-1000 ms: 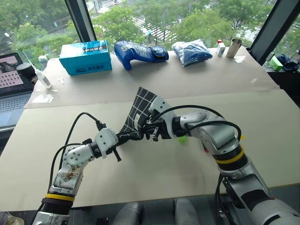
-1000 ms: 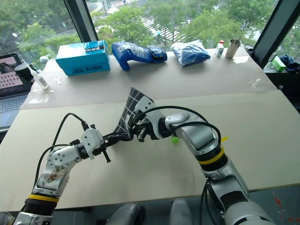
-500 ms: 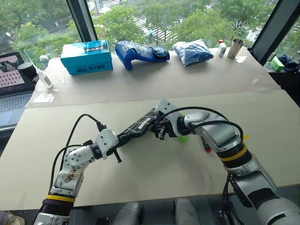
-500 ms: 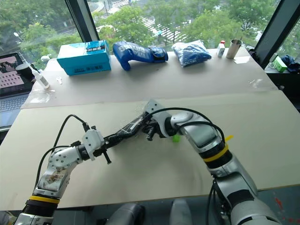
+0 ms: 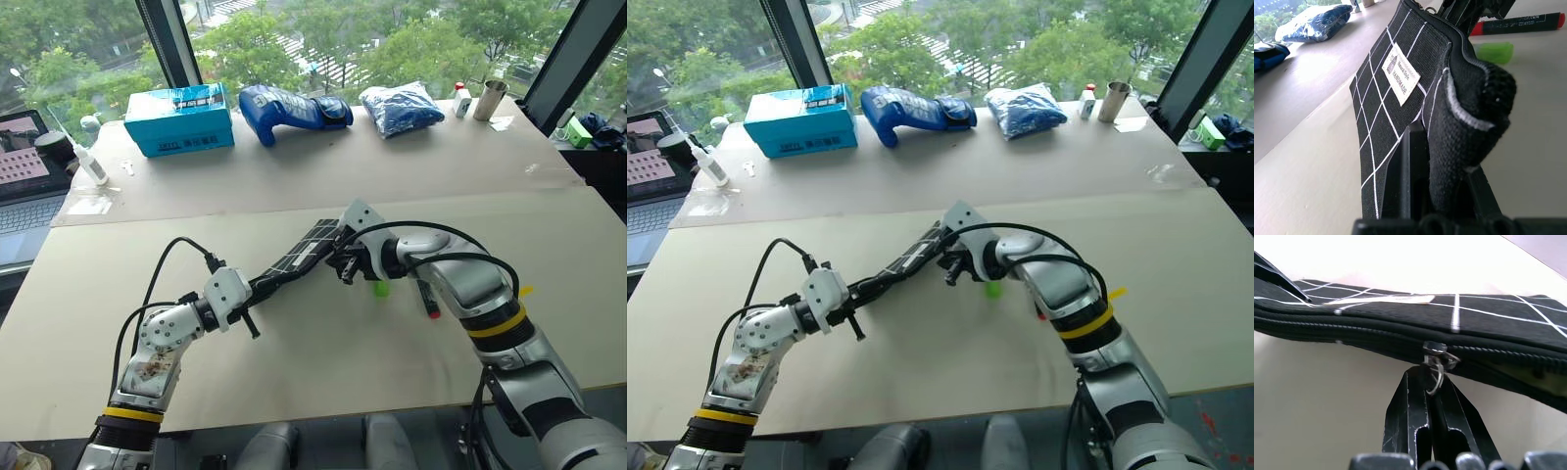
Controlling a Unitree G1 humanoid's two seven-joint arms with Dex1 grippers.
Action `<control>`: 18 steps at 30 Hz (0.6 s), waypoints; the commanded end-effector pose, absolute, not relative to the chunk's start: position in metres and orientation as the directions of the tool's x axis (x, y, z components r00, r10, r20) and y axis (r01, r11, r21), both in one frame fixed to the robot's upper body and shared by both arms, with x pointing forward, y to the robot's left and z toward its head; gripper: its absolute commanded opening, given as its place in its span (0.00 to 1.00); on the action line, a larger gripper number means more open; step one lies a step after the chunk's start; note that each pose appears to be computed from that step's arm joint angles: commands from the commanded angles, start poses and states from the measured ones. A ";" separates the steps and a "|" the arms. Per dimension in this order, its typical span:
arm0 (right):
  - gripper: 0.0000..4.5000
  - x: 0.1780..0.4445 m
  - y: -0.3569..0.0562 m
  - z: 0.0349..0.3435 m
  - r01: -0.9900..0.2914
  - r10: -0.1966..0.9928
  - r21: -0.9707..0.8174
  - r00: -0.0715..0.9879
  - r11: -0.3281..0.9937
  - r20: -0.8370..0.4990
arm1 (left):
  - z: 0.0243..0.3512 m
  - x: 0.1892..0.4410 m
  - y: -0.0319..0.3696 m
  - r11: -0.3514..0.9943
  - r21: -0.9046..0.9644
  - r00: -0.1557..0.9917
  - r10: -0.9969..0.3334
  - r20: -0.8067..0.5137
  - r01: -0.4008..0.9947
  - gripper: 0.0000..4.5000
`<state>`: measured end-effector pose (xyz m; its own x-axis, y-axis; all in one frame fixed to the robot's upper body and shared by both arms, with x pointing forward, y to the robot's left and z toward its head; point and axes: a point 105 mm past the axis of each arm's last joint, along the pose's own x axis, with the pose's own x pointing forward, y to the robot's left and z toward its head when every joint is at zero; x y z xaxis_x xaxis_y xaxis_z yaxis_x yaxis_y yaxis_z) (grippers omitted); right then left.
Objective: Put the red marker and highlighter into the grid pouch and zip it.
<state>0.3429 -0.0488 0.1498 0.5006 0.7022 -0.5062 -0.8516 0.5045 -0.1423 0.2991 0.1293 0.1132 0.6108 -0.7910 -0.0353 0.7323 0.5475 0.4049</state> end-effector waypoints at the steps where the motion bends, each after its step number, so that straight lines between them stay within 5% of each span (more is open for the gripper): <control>1: 0.01 0.323 -0.031 0.164 -0.879 0.758 -0.140 0.466 0.457 -0.456 | 0.131 0.302 0.127 0.579 0.402 0.618 -0.785 0.039 0.709 0.00; 6: 0.01 0.311 -0.025 0.157 -0.893 0.752 -0.177 0.446 0.415 -0.486 | 0.133 0.306 0.125 0.607 0.370 0.634 -0.771 0.062 0.703 0.00; 15: 0.01 0.331 -0.044 0.162 -0.834 0.678 -0.274 0.550 0.480 -0.487 | 0.137 0.310 0.129 0.634 0.348 0.652 -0.754 0.080 0.691 0.00; 18: 0.01 0.318 -0.031 0.167 -0.871 0.735 -0.239 0.491 0.430 -0.467 | 0.136 0.310 0.130 0.640 0.341 0.656 -0.750 0.083 0.689 0.00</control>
